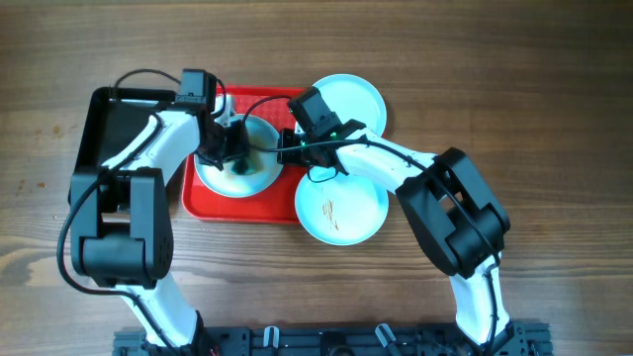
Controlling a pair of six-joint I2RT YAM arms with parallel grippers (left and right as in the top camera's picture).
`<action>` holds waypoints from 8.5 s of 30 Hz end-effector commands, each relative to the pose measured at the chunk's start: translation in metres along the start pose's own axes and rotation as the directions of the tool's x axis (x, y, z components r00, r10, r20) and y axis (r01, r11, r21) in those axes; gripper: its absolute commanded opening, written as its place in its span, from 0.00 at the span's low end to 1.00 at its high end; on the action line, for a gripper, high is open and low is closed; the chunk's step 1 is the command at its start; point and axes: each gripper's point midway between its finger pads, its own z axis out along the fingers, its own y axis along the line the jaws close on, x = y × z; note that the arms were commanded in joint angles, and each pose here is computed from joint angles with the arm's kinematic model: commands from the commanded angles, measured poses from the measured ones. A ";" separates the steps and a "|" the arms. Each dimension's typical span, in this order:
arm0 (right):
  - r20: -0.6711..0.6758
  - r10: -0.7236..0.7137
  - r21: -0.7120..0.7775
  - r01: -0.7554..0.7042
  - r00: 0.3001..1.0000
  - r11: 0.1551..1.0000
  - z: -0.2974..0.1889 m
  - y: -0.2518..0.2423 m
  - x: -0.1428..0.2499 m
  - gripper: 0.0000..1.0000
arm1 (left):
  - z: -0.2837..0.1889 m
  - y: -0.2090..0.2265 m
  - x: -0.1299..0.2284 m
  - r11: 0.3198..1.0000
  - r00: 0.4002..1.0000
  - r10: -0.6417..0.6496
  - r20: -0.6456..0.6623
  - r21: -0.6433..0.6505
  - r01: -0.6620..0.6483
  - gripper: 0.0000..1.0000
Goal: Clean dirty plates on tray and stack at the side
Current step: 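Scrub the left plate surface with the sponge in the left gripper, then lift the sponge off the plate and move left arm back, then lift the cleaned plate with the right gripper and tilt it up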
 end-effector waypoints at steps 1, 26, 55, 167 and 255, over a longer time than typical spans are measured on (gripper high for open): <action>-0.039 0.014 0.041 -0.012 0.999 0.999 0.013 -0.017 0.012 0.05 | 0.012 -0.026 0.031 0.983 0.991 0.059 -0.122 0.182 -0.036 0.04; -0.041 0.014 0.038 -0.012 0.999 0.999 0.013 -0.016 0.012 0.05 | 0.011 0.020 0.051 0.990 0.972 0.116 -0.206 -0.057 -0.130 0.04; -0.048 0.012 0.025 -0.011 0.999 1.000 0.013 -0.014 0.013 0.04 | 0.008 0.022 0.065 0.986 0.960 -0.142 -0.240 -0.119 0.116 0.04; 0.176 -0.362 0.372 0.278 0.915 0.885 -0.127 0.007 -0.058 0.04 | -0.114 0.056 -0.079 0.978 0.975 -0.181 0.132 -0.081 0.193 0.04; 0.140 -0.233 0.180 0.207 0.962 0.962 -0.215 -0.011 -0.066 0.04 | -0.112 0.046 -0.087 0.983 0.975 -0.156 0.160 -0.068 0.168 0.04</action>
